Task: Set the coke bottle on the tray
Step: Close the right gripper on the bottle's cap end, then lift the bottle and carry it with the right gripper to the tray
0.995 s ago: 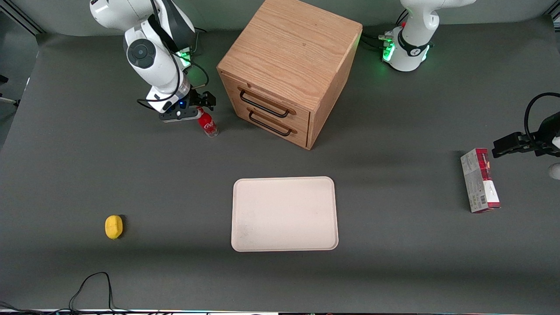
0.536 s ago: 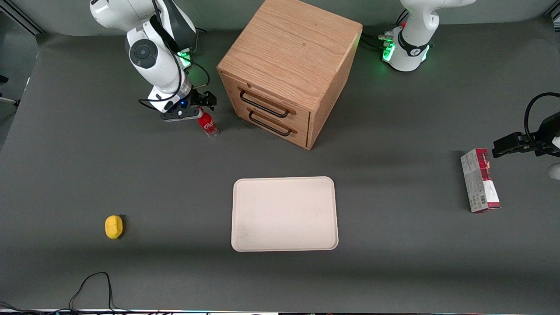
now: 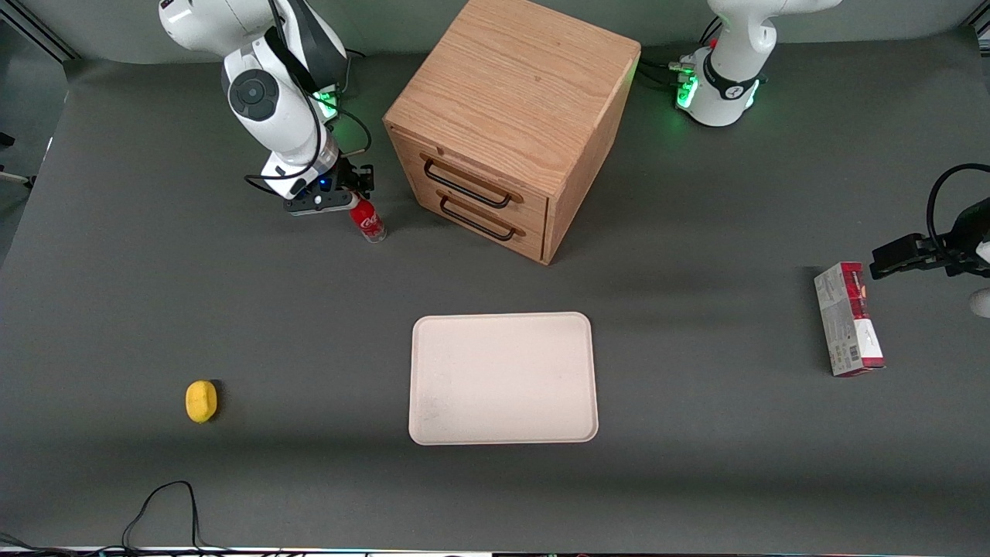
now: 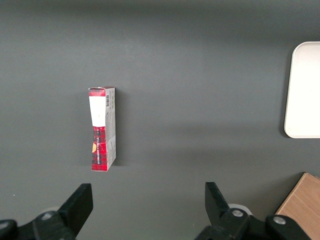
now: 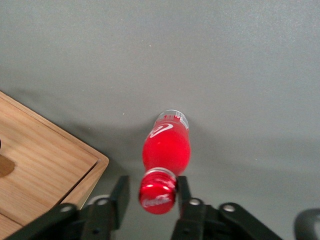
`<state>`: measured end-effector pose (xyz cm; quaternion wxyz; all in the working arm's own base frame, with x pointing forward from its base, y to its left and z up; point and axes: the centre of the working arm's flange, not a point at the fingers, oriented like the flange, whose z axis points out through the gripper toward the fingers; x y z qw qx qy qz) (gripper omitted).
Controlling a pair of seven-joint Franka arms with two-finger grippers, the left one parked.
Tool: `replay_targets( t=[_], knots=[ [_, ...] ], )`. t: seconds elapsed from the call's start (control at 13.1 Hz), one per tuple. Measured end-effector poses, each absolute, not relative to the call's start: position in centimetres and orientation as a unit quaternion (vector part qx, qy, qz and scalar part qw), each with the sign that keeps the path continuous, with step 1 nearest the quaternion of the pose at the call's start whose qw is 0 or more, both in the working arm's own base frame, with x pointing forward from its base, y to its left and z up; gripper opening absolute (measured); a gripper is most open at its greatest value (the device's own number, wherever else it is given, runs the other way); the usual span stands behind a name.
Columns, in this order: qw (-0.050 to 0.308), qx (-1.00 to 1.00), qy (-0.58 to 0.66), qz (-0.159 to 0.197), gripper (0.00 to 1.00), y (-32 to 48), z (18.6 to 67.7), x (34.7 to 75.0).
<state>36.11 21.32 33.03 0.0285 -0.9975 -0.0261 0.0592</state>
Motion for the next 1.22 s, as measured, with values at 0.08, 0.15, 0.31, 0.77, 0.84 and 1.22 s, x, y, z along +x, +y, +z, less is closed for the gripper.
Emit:
replay_targets(
  t=[0.08,0.15,0.31,0.77,0.84,1.22],
  knots=[
    [0.028,-0.998,-0.026,0.059,0.32,21.3,33.0,36.1],
    [0.028,-0.998,-0.026,0.059,0.32,21.3,33.0,36.1],
    [0.028,-0.998,-0.026,0.059,0.32,21.3,33.0,36.1],
    [0.043,-0.996,-0.005,0.073,0.32,19.3,39.7,41.4],
    [0.042,-0.996,0.001,0.082,0.32,18.6,42.8,43.7],
    [0.013,-0.993,0.023,0.115,0.32,17.5,53.8,55.3]
  ],
)
